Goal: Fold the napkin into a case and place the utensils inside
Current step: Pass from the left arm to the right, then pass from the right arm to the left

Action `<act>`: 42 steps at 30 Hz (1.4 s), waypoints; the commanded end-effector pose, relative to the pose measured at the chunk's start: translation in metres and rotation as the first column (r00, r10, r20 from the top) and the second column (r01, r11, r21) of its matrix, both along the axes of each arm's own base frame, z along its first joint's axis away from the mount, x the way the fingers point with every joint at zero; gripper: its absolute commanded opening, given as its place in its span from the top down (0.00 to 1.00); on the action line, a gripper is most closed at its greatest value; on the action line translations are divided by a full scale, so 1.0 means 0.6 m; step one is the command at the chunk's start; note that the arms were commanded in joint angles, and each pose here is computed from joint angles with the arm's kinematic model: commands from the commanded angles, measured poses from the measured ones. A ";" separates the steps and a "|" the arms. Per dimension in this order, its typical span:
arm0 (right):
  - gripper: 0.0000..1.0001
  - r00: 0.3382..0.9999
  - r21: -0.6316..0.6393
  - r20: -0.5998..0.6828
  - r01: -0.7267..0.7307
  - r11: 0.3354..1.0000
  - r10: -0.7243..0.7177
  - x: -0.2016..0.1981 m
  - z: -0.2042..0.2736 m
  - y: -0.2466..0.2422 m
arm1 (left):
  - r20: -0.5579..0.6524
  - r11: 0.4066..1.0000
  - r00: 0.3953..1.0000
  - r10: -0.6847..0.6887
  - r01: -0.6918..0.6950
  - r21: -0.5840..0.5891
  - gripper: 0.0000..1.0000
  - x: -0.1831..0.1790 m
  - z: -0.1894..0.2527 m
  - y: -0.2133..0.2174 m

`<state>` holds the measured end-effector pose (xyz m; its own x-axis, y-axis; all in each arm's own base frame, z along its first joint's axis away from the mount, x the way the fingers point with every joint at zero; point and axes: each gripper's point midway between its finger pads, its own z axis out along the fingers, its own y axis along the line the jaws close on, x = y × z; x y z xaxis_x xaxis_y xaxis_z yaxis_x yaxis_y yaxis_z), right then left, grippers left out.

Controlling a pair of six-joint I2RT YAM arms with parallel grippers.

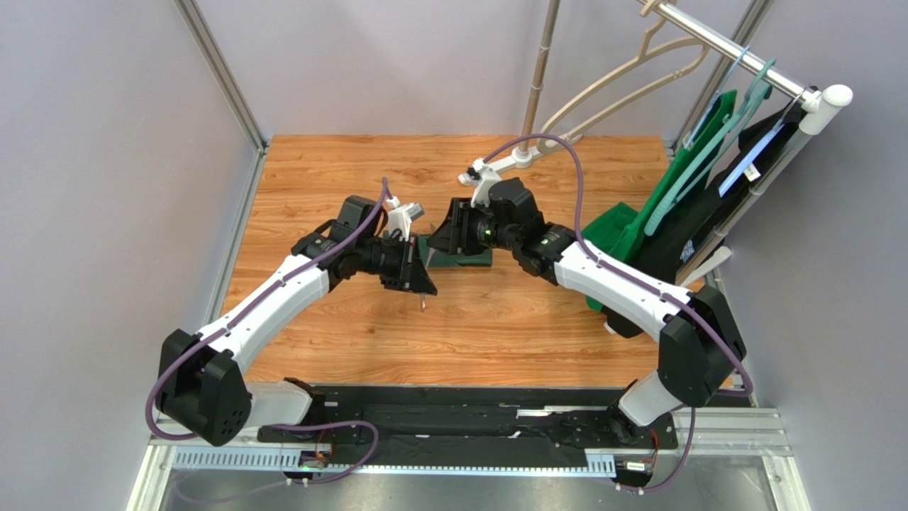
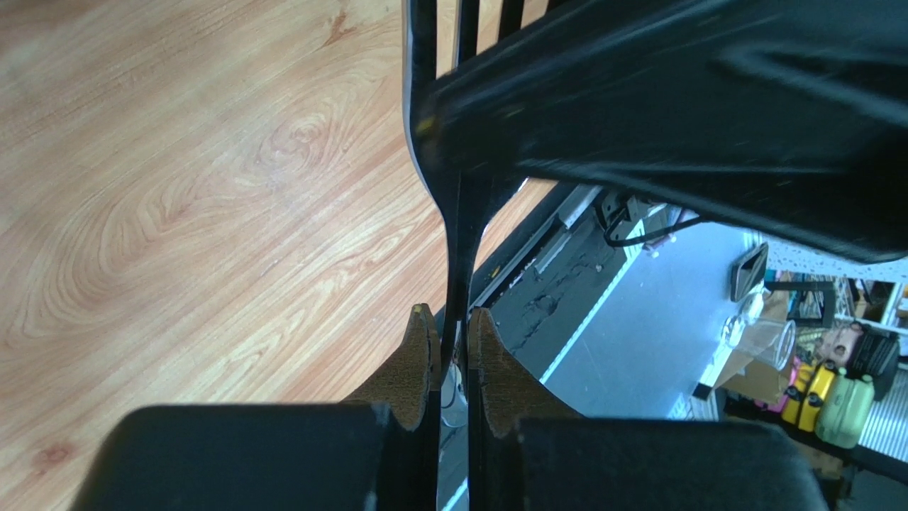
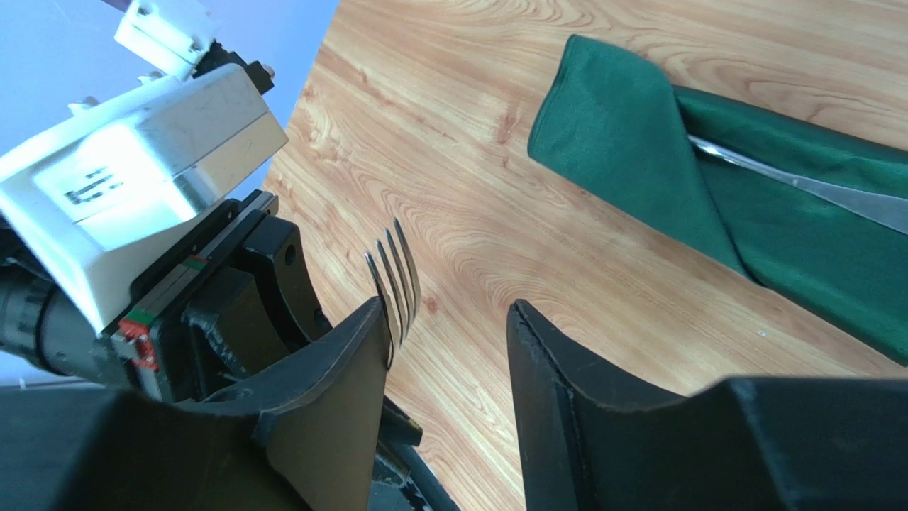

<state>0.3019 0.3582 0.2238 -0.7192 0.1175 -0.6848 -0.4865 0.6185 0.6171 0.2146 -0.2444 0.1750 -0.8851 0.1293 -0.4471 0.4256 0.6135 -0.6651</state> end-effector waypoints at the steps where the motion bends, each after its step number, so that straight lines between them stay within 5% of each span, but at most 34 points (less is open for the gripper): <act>1: 0.63 0.997 0.020 0.046 -0.063 0.998 0.062 -0.001 0.027 0.028 | 0.078 0.997 0.995 -0.058 0.062 -0.049 1.00 0.000 0.032 -0.016; 4: 1.00 0.998 0.016 0.035 -0.058 0.998 0.057 -0.001 0.020 0.027 | 0.074 0.996 0.995 -0.062 0.066 -0.055 1.00 -0.003 0.034 -0.016; 7: 1.00 0.998 0.090 0.054 -0.035 0.995 0.031 -0.013 0.022 0.009 | 0.062 0.998 0.997 -0.039 0.042 -0.056 0.91 -0.004 0.039 -0.010; 8: 1.00 0.995 0.156 0.101 -0.031 0.987 0.015 -0.010 0.044 0.008 | 0.053 0.996 0.998 -0.027 0.031 -0.083 0.74 -0.007 0.052 -0.008; 9: 1.00 0.990 0.207 0.143 -0.026 0.978 -0.004 -0.018 0.074 -0.007 | 0.038 0.995 0.999 -0.011 0.015 -0.096 0.68 -0.010 0.052 -0.004; 11: 1.00 0.982 0.277 0.180 0.005 0.961 -0.057 -0.027 0.072 -0.036 | 0.059 0.979 0.997 0.042 -0.029 -0.204 0.57 -0.004 0.089 0.005; 13: 1.00 0.975 0.360 0.198 0.024 0.933 -0.101 -0.055 0.081 -0.066 | 0.101 0.950 0.993 0.057 -0.023 -0.310 0.55 0.001 0.098 0.006; 17: 1.00 0.963 0.496 0.223 0.023 0.868 -0.153 -0.071 0.122 -0.085 | 0.036 0.914 0.999 0.008 0.008 -0.406 0.55 -0.026 0.093 -0.003; 27: 1.00 0.965 0.611 0.167 0.059 0.789 -0.202 -0.066 0.144 -0.090 | 0.048 0.837 0.995 -0.087 0.099 -0.538 0.56 -0.048 0.124 -0.019; 30: 1.00 0.966 0.625 0.155 0.067 0.778 -0.207 -0.060 0.145 -0.084 | 0.070 0.818 0.992 -0.109 0.130 -0.560 0.64 -0.054 0.136 -0.021; 31: 1.00 0.967 0.632 0.156 0.059 0.773 -0.201 -0.060 0.148 -0.081 | 0.069 0.815 0.990 -0.127 0.143 -0.561 0.77 -0.057 0.137 -0.022; 33: 1.00 0.971 0.621 0.160 0.043 0.782 -0.180 -0.062 0.146 -0.076 | 0.044 0.820 0.985 -0.164 0.161 -0.549 0.88 -0.062 0.138 -0.022; 34: 0.99 0.975 0.588 0.135 0.063 0.806 -0.175 -0.061 0.128 -0.075 | 0.114 0.821 0.976 -0.185 0.217 -0.528 0.99 -0.060 0.146 -0.021; 37: 0.74 0.977 0.440 0.149 0.073 0.895 -0.153 -0.063 0.102 -0.087 | 0.135 0.891 0.971 -0.197 0.235 -0.389 1.00 -0.056 0.127 -0.007; 38: 0.54 0.978 0.377 0.156 0.072 0.923 -0.140 -0.062 0.090 -0.094 | 0.129 0.903 0.970 -0.207 0.240 -0.356 1.00 -0.059 0.121 -0.002; 42: 0.46 0.979 0.081 0.205 -0.020 0.997 0.003 -0.075 0.060 -0.130 | 0.085 0.927 0.977 -0.197 0.214 -0.307 1.00 -0.059 0.107 0.005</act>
